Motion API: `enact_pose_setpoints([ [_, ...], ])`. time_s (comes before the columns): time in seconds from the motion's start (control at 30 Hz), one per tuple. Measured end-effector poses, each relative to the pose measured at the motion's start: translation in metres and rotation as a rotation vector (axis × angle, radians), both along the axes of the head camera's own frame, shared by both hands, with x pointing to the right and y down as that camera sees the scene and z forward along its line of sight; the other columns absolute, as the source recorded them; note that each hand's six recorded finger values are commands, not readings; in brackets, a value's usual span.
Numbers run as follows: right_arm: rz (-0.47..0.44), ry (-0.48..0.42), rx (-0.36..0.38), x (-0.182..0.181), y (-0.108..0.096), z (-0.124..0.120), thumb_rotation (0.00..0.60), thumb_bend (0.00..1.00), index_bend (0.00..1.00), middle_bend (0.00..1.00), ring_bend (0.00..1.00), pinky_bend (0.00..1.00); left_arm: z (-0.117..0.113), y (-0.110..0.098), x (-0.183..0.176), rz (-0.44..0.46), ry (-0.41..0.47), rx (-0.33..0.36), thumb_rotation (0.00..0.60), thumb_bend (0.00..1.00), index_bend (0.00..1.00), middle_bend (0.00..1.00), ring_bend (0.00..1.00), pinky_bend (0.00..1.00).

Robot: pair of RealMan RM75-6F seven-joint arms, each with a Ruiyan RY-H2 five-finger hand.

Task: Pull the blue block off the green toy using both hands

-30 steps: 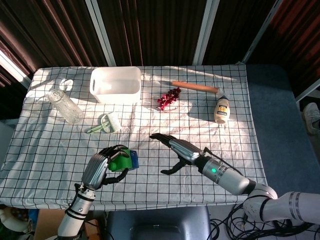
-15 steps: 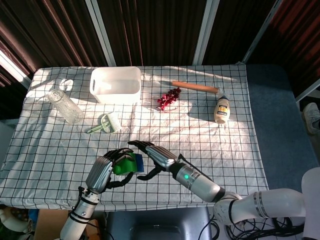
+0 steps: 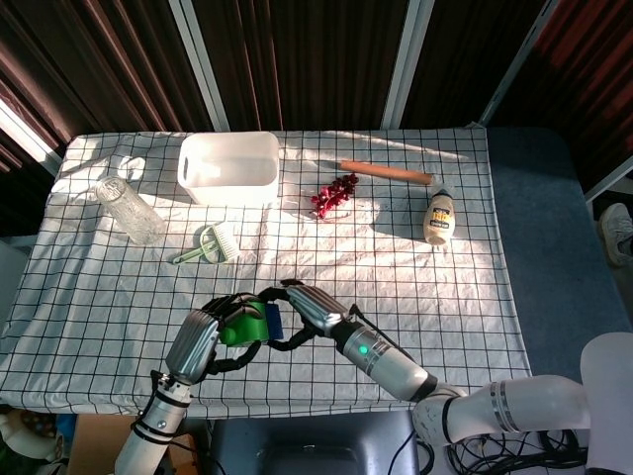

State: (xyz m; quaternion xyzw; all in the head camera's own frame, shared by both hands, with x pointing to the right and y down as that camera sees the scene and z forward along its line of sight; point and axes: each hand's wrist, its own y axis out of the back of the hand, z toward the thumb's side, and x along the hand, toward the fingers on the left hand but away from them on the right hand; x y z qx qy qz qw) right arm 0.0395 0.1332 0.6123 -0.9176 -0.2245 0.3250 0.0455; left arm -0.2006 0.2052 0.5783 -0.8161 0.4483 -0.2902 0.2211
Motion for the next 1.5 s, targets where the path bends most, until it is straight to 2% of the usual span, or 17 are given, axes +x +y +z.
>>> enact_pose_setpoints([
  [0.17, 0.001, -0.004, 0.009, -0.002, 0.001, 0.001, 0.600, 0.29, 0.65, 0.51, 0.40, 0.17, -0.001, -0.001, 0.001, 0.000, 0.007, 0.000, 0.600, 0.57, 0.53, 0.58, 0.66, 0.87],
  [0.4, 0.014, 0.015, 0.035, 0.008, -0.004, 0.001, 0.600, 0.30, 0.76, 0.58, 0.44, 0.19, -0.006, -0.009, -0.008, -0.027, 0.011, 0.014, 0.600, 0.57, 0.53, 0.58, 0.66, 0.87],
  [0.67, 0.048, 0.080, 0.074, 0.038, -0.021, 0.006, 0.600, 0.31, 0.76, 0.59, 0.45, 0.20, -0.016, -0.019, -0.022, -0.057, 0.003, 0.045, 0.600, 0.57, 0.53, 0.58, 0.66, 0.87],
  [0.83, 0.053, 0.171, 0.111, 0.067, -0.032, 0.019, 0.600, 0.31, 0.76, 0.59, 0.45, 0.20, -0.015, -0.022, -0.033, -0.074, -0.021, 0.047, 0.600, 0.57, 0.53, 0.57, 0.66, 0.87],
  [0.97, 0.053, 0.280, 0.168, 0.097, -0.041, 0.035, 0.600, 0.31, 0.74, 0.59, 0.45, 0.20, -0.002, -0.022, -0.045, -0.091, -0.057, 0.013, 0.600, 0.56, 0.53, 0.57, 0.65, 0.84],
  [1.17, 0.070, 0.442, 0.219, 0.148, -0.050, 0.066, 0.600, 0.31, 0.68, 0.58, 0.40, 0.20, 0.049, -0.017, -0.072, -0.098, -0.162, -0.110, 0.600, 0.56, 0.51, 0.56, 0.53, 0.60],
  [1.33, 0.044, 0.549, 0.259, 0.178, -0.051, 0.087, 0.600, 0.31, 0.59, 0.57, 0.33, 0.19, 0.098, -0.009, -0.088, -0.086, -0.234, -0.228, 0.600, 0.52, 0.46, 0.48, 0.34, 0.34],
  [1.4, 0.012, 0.581, 0.285, 0.182, -0.049, 0.091, 0.600, 0.31, 0.55, 0.54, 0.31, 0.19, 0.112, -0.005, -0.090, -0.085, -0.240, -0.260, 0.600, 0.52, 0.40, 0.40, 0.25, 0.24],
  [1.5, -0.030, 0.623, 0.327, 0.188, -0.048, 0.094, 0.600, 0.31, 0.45, 0.47, 0.25, 0.16, 0.128, 0.001, -0.088, -0.072, -0.238, -0.310, 0.600, 0.48, 0.24, 0.20, 0.07, 0.12],
])
